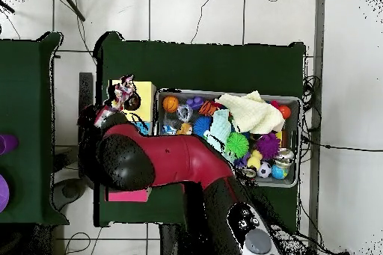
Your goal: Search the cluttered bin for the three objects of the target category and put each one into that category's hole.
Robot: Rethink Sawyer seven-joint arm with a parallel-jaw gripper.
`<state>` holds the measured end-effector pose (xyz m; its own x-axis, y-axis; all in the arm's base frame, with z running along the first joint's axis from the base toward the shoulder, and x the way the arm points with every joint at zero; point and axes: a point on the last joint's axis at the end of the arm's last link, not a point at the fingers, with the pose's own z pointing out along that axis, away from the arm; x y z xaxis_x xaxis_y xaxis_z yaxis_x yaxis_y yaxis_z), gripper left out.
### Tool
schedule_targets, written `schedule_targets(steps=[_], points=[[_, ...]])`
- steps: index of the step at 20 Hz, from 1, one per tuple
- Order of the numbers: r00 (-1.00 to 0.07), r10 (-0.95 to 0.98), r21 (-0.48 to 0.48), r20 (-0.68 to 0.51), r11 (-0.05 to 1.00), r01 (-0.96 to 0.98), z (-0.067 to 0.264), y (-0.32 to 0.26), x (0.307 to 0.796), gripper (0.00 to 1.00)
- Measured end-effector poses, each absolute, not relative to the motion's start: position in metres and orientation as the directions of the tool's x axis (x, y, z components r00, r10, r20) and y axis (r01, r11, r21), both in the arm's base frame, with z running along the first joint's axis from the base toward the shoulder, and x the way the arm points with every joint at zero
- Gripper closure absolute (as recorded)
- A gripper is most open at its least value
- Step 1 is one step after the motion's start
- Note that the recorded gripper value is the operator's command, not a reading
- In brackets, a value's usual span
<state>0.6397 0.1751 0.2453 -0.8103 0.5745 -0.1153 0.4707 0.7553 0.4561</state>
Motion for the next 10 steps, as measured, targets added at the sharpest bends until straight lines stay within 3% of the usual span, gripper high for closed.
schedule_targets(steps=[10], points=[[-0.832,0.532,0.37,-0.157,0.813,0.45,0.231,0.151,0.639,1.0]])
